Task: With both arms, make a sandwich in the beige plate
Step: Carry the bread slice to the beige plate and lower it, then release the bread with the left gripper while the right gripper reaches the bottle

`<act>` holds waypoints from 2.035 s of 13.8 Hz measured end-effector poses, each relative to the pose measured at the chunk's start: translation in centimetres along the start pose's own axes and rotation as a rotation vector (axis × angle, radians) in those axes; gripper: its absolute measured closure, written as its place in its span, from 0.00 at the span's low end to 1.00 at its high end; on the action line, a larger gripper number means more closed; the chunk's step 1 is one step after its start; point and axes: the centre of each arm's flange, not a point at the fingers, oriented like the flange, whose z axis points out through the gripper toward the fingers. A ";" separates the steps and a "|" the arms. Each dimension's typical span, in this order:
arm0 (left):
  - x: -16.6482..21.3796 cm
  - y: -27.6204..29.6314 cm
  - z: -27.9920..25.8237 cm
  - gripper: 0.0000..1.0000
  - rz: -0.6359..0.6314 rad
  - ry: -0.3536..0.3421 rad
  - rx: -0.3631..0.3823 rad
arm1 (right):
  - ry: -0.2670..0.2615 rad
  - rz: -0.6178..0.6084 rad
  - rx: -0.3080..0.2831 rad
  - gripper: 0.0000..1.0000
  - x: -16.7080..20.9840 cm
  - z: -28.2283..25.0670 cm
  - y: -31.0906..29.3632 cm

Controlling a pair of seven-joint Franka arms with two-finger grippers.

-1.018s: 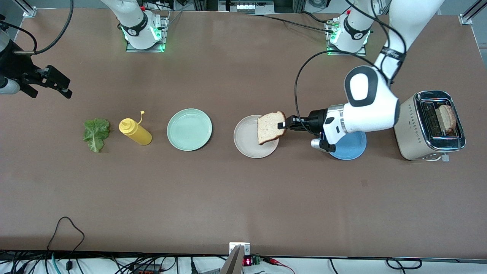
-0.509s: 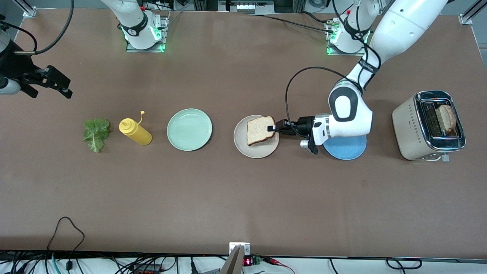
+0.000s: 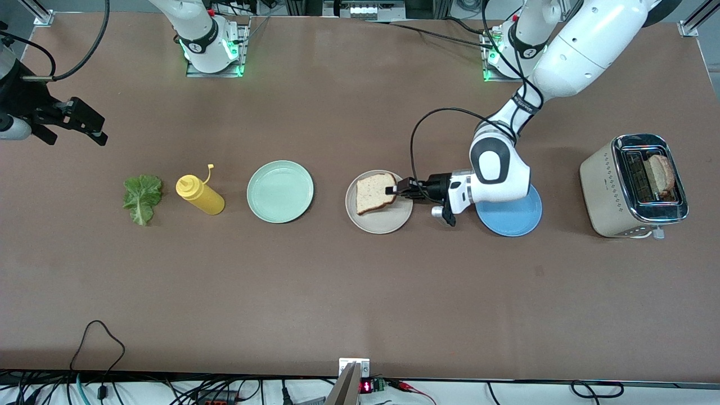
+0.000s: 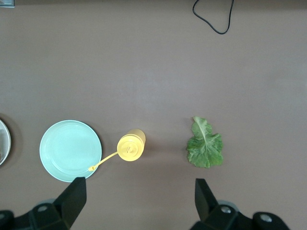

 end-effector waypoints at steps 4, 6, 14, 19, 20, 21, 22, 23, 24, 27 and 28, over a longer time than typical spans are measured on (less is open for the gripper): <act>0.4 -0.1 -0.4 0.56 -0.002 0.012 0.000 | -0.062 -0.002 -0.003 0.00 -0.6 1.5 0.1; 1.4 0.7 -1.7 0.35 0.013 0.039 0.001 | -0.122 -0.080 0.024 0.00 -1.3 2.9 0.0; 4.8 4.8 -10.8 0.00 0.135 -0.014 0.116 | -0.045 -0.531 0.345 0.00 -4.4 14.3 9.8; 8.1 9.2 -18.7 0.00 0.107 -0.206 0.403 | 0.253 -0.811 0.553 0.00 -7.6 21.6 13.5; 8.3 9.6 -19.0 0.00 0.092 -0.221 0.489 | 0.321 -0.860 0.591 0.00 -8.0 23.4 14.3; 8.3 9.2 -19.3 0.00 0.085 -0.234 0.577 | 0.379 -0.892 0.631 0.00 -8.4 25.3 15.1; 8.2 8.5 -19.7 0.00 0.079 -0.247 0.664 | 0.432 -0.913 0.681 0.00 -8.8 27.4 15.4; 8.2 7.8 -20.2 0.00 0.067 -0.259 0.735 | 0.483 -0.930 0.732 0.00 -9.1 29.7 15.5; 8.1 7.1 -20.6 0.00 0.045 -0.272 0.789 | 0.531 -0.944 0.778 0.00 -9.3 32.0 15.4; 7.1 6.0 -22.1 0.00 -0.048 -0.344 0.920 | 0.638 -0.988 0.903 0.00 -9.3 37.5 14.5; 6.9 6.1 -22.9 0.00 -0.080 -0.377 0.959 | 0.664 -1.007 0.930 0.00 -8.9 38.7 14.4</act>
